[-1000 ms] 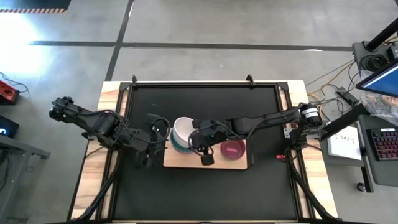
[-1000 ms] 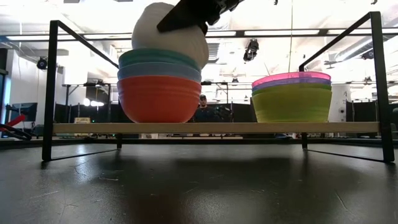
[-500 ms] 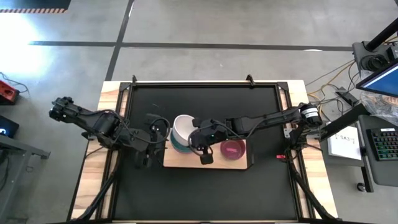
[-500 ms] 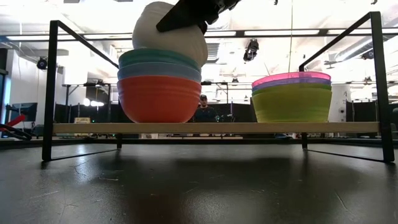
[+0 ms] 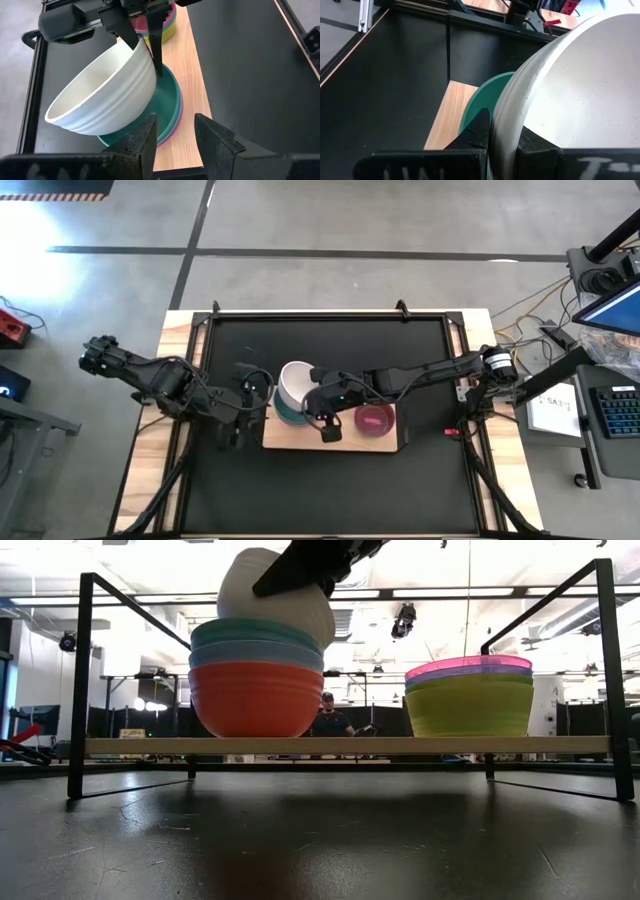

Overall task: Place and stack bowls onto a shelf
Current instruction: Stack the white bowl on top of the green bowl on the shelf

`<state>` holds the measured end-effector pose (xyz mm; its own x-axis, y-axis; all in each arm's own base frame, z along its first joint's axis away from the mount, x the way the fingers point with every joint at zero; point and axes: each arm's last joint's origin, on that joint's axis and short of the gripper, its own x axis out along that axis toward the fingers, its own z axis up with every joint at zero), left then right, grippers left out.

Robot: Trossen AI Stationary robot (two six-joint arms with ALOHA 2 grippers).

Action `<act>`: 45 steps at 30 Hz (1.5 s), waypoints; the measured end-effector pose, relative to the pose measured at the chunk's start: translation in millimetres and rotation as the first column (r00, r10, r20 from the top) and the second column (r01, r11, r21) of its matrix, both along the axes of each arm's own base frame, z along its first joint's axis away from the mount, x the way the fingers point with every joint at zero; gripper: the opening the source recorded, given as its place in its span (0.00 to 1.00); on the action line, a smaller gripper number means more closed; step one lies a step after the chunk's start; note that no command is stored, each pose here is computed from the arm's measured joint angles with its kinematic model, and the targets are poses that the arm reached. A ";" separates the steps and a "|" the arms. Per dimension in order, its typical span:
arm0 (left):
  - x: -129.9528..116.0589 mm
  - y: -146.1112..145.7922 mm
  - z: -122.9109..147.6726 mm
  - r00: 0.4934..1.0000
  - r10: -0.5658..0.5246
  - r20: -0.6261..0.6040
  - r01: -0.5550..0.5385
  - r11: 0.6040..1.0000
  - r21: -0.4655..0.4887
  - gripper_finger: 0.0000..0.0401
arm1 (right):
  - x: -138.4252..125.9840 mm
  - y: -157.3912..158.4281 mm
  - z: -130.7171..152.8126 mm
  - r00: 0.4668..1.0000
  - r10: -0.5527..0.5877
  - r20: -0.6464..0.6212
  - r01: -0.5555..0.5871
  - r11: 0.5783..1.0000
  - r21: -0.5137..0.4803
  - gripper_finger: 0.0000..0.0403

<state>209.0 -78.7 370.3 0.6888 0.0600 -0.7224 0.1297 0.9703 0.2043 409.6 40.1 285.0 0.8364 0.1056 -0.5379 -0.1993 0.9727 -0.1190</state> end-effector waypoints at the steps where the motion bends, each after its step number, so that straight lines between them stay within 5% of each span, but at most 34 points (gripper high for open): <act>1: -0.1 0.0 -0.1 1.000 0.000 -0.001 0.000 1.000 0.001 0.28 | 0.0 0.0 0.0 1.000 -0.001 0.000 0.001 1.000 0.002 0.03; 19: -0.5 0.2 -0.5 1.000 0.001 -0.008 -0.001 1.000 0.001 0.28 | -0.4 0.7 -2.1 1.000 0.001 -0.008 -0.001 1.000 0.001 0.03; 32: -0.5 0.2 -0.5 1.000 0.003 -0.007 -0.003 1.000 -0.001 0.28 | -0.8 1.6 -2.6 1.000 0.026 -0.009 -0.026 0.999 -0.038 0.19; 45: -0.5 0.2 -0.5 1.000 0.003 -0.007 -0.003 1.000 -0.001 0.28 | -2.8 1.6 -5.5 0.994 0.100 -0.039 -0.105 0.983 -0.150 0.09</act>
<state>208.5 -78.5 369.8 0.6835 0.0617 -0.7274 0.1278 0.9709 0.2024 406.8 41.7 279.4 0.8080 0.1050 -0.5797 -0.3030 0.9180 -0.2559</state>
